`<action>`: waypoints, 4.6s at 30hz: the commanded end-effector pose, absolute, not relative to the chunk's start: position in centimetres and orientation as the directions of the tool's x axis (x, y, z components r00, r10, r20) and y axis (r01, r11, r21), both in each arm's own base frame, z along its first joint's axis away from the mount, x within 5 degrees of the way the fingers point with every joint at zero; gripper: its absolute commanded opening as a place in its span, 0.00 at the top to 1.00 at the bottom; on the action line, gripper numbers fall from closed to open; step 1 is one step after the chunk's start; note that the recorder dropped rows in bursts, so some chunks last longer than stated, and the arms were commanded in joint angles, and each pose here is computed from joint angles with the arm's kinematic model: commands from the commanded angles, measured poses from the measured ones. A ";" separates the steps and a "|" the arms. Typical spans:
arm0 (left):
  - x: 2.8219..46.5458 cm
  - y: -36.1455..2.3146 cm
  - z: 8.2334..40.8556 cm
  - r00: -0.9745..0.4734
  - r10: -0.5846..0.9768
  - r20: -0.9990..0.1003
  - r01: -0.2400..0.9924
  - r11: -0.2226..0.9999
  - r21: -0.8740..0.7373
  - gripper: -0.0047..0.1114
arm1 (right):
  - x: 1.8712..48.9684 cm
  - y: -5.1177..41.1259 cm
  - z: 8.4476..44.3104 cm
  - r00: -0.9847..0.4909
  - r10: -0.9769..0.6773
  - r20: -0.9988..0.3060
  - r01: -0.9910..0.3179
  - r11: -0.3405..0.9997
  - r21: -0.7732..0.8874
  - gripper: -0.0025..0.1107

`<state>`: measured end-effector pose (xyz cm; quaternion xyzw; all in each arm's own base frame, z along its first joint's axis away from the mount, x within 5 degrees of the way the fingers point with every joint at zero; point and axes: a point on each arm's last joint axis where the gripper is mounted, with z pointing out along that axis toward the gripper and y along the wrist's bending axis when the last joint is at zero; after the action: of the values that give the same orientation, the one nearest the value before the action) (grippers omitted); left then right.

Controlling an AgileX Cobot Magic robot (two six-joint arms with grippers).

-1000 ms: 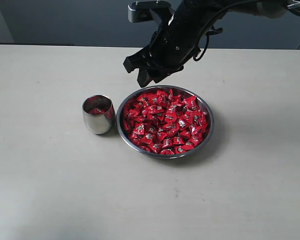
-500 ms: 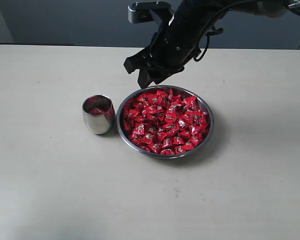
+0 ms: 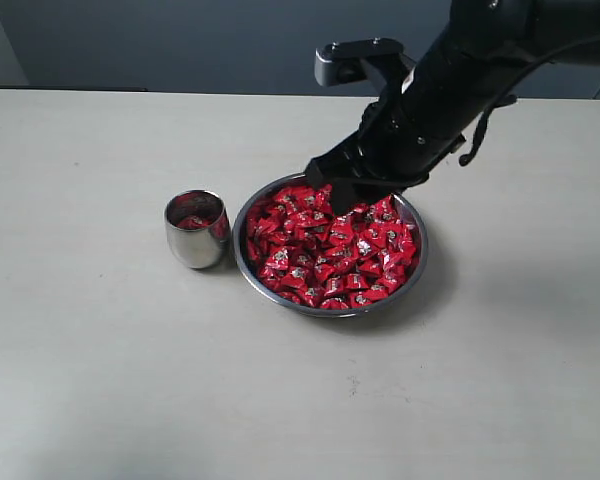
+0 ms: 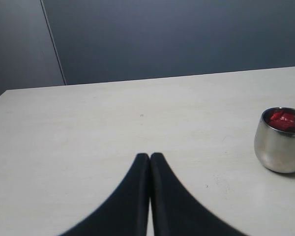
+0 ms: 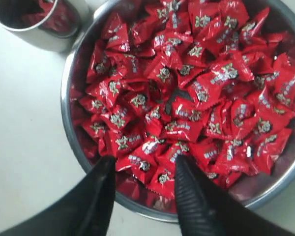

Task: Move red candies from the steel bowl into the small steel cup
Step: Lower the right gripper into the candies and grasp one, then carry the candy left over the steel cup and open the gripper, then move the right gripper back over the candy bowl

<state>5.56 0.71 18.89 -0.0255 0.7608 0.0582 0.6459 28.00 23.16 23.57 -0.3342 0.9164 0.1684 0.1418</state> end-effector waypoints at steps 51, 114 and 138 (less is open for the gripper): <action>5.5 0.7 19.2 -0.150 0.038 -0.988 -0.117 0.992 0.056 0.96 | 31.9 30.7 22.1 -0.759 -0.613 -0.221 -0.648 0.674 0.354 0.98; 5.5 0.7 19.2 -0.150 0.038 -0.988 -0.117 0.992 0.056 0.96 | 34.6 31.3 26.2 -0.723 -0.598 -0.345 -0.677 0.714 0.180 0.69; 5.5 0.7 19.2 -0.150 0.038 -0.988 -0.117 0.992 0.056 0.96 | 31.5 27.7 26.7 -0.697 -0.560 -0.447 -0.673 0.727 0.139 0.69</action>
<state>5.56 0.71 18.89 -0.0255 0.7608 0.0582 0.6459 31.58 27.94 27.05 -0.3344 0.9133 0.1485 0.1790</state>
